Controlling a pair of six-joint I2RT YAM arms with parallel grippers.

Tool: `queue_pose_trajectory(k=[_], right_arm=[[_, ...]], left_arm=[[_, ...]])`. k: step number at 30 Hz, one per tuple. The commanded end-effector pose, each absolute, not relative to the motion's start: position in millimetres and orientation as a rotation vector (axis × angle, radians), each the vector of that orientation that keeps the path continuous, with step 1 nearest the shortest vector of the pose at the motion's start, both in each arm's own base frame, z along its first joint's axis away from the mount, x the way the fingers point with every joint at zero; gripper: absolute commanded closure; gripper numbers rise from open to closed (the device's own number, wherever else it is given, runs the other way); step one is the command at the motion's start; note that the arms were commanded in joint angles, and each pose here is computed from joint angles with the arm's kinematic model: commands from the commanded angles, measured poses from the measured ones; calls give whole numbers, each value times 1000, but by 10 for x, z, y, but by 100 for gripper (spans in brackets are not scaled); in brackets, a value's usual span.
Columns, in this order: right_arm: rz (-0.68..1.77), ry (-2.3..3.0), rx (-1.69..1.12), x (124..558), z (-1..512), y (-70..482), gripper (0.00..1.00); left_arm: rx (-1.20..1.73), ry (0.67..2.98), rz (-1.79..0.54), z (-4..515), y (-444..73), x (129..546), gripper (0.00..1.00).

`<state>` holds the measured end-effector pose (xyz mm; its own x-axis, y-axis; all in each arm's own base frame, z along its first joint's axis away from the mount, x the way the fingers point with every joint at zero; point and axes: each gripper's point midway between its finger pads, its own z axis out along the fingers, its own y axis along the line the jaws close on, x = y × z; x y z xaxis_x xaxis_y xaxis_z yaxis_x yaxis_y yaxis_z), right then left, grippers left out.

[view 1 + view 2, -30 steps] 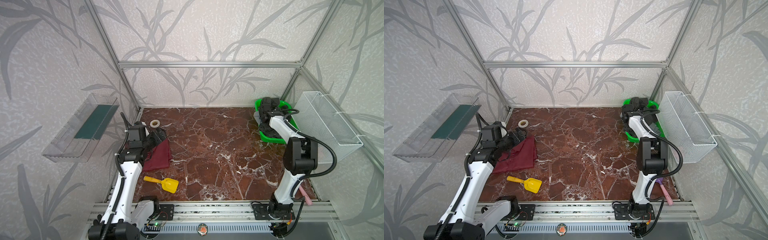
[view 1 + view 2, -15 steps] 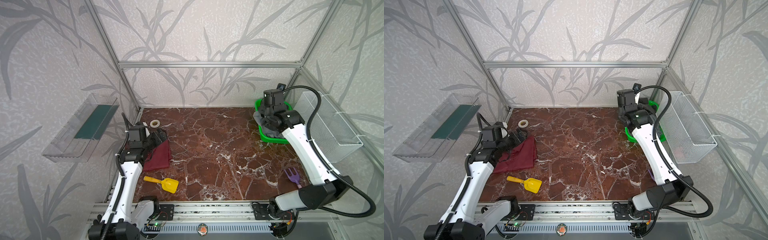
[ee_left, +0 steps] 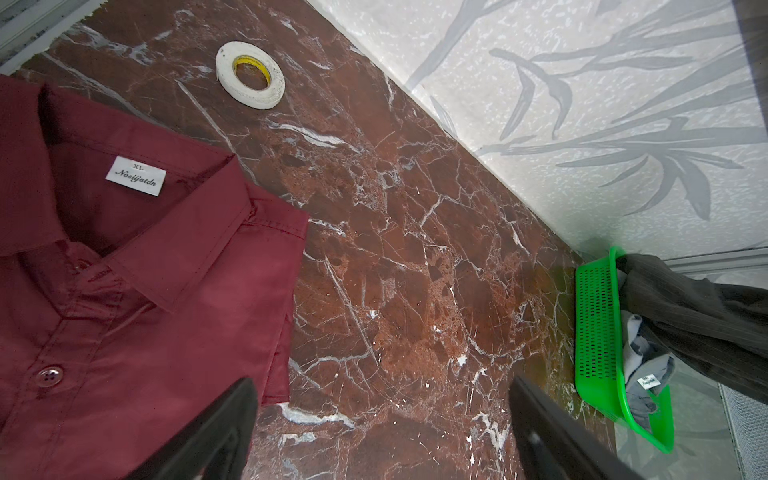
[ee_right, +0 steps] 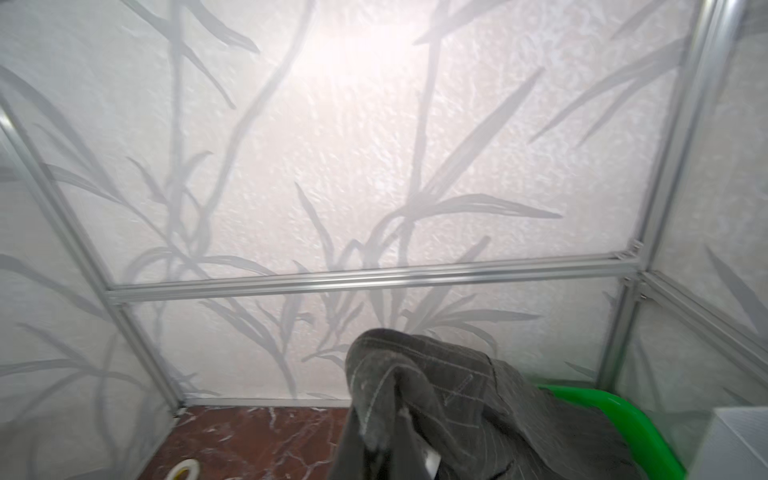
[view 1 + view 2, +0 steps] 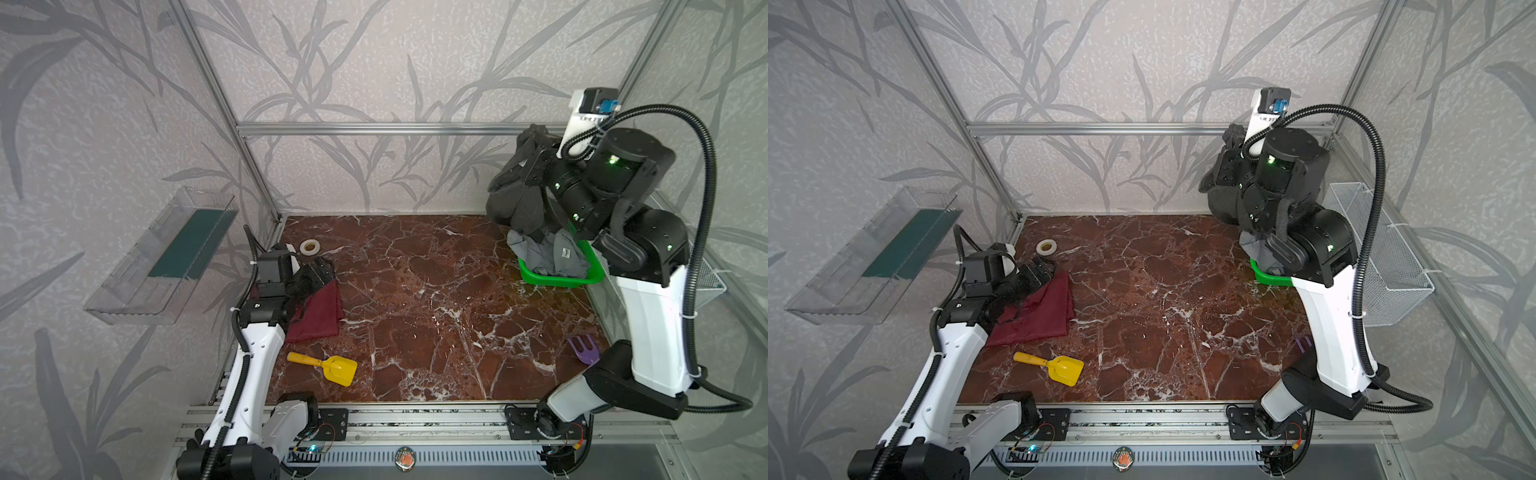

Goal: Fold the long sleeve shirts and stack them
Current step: 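Lift the grey shirt with the right gripper while the left gripper reaches toward it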

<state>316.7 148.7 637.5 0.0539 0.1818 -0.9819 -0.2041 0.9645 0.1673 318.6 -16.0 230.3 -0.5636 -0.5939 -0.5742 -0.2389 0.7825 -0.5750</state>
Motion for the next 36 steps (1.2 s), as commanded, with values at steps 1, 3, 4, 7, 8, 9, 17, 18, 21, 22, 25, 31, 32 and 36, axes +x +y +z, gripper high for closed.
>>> queue_pose_trajectory(k=[1, 3, 4, 7, 8, 9, 17, 18, 21, 22, 25, 31, 32, 36], right_arm=[[441, 1488, -250, 2879, 6376, 1994, 100], [526, 1460, -307, 2689, 6459, 2194, 100], [573, 1445, -335, 2596, 6502, 2271, 100], [790, 1393, -435, 2270, 6624, 2517, 100], [878, 1369, -476, 2135, 6677, 2589, 100], [959, 1348, -503, 2013, 6733, 2628, 100], [1498, 1255, -746, 1267, 6930, 2939, 100], [1525, 1263, -766, 1242, 6909, 2973, 100], [1584, 1290, -820, 1207, 6831, 3053, 100], [1597, 1304, -822, 1225, 6814, 3045, 100], [1600, 1413, -802, 1516, 6610, 3117, 100], [1532, 1523, -794, 1838, 6297, 3043, 100], [1517, 1540, -789, 1882, 6249, 3032, 100], [1508, 1594, -786, 2016, 6071, 3034, 100]], left_arm=[[-584, 2159, -565, 2310, -178, 3183, 5], [-581, 2160, -562, 2307, -179, 3181, 5], [-582, 2158, -561, 2309, -176, 3181, 5], [-581, 2153, -553, 2317, -164, 3179, 5], [-578, 2148, -552, 2325, -164, 3177, 5], [-577, 2144, -551, 2333, -162, 3176, 5], [-496, 2037, -623, 2581, -257, 3162, 5], [-476, 2012, -639, 2642, -279, 3154, 5], [-390, 1920, -718, 2851, -400, 3114, 5], [-346, 1889, -757, 2933, -473, 3091, 4], [-241, 1812, -823, 3131, -632, 3006, 4], [-40, 1686, -826, 3417, -890, 2708, 1], [-11, 1652, -824, 3465, -919, 2650, 1], [86, 1538, -882, 3644, -1053, 2470, 1]])
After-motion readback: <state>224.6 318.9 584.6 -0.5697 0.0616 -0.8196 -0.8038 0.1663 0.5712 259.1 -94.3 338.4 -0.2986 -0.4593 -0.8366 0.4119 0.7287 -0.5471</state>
